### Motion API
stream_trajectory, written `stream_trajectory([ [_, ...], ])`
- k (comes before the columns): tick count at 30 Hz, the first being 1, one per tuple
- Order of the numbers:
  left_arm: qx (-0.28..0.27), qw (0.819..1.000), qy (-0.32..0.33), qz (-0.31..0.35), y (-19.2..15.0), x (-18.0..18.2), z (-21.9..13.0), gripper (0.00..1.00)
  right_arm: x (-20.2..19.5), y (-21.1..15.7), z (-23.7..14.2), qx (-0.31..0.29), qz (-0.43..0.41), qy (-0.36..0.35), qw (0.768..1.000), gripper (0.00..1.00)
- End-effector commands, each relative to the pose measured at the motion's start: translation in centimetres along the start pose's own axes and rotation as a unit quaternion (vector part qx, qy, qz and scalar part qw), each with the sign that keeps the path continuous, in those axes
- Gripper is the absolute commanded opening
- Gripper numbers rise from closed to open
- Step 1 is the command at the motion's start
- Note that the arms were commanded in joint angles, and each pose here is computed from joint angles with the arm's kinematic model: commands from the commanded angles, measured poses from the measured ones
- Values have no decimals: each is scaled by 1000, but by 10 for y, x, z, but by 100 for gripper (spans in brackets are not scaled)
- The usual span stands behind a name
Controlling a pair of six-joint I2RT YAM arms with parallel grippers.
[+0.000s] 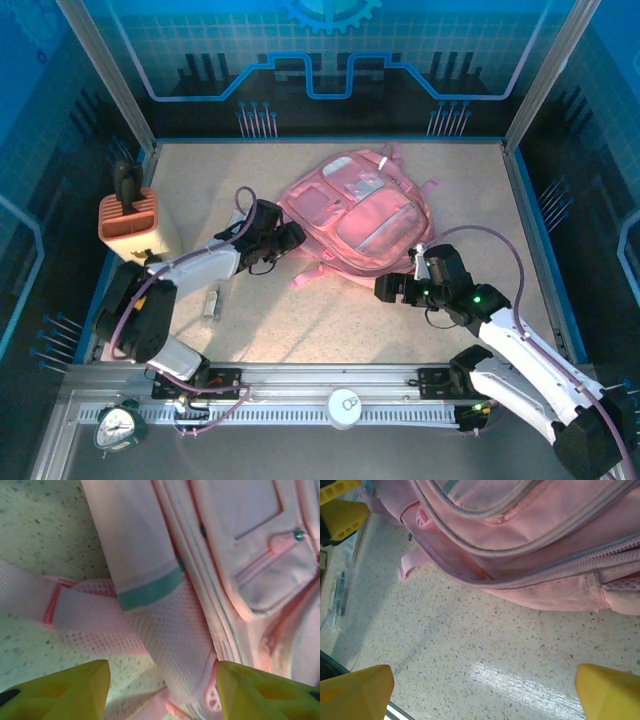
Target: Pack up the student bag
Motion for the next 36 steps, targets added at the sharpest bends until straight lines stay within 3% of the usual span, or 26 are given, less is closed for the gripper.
stream_trajectory([
  [1,8,998,-54,-22,11,-18,15,56,2,-3,4,5,4,6,1000,95],
  [5,27,997,-65,-28,11,-21,34,45,-3,-6,7,3,5,-1,1000,96],
  [10,34,997,-72,-26,7,-20,38,15,-6,-2,16,-11,5,-1,1000,99],
  [13,42,995,-90,-26,0,-25,32,2,-4,6,23,-16,8,-3,1000,100],
  [21,61,992,-107,0,-40,-50,11,0,-22,52,36,-73,45,-22,996,99],
  [27,71,990,-121,-10,-77,-71,1,0,-46,97,23,-116,61,-77,988,100],
  [31,71,988,-133,-28,-82,-76,10,0,-42,94,10,-104,49,-106,988,100],
  [36,71,987,-136,-39,-83,-77,17,0,-33,61,0,-59,15,-144,988,100],
])
Point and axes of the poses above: each hand's point on the last joint's axis, 136 mm out from that joint toward the fingers, its own z axis out along the fingers, its own x axis along the line the jaws close on, y = z × x, the point moved 7 cm from there along -z, back along the fingers, and after that the axes turned 6 degrees about z, right-handed, at the moved point
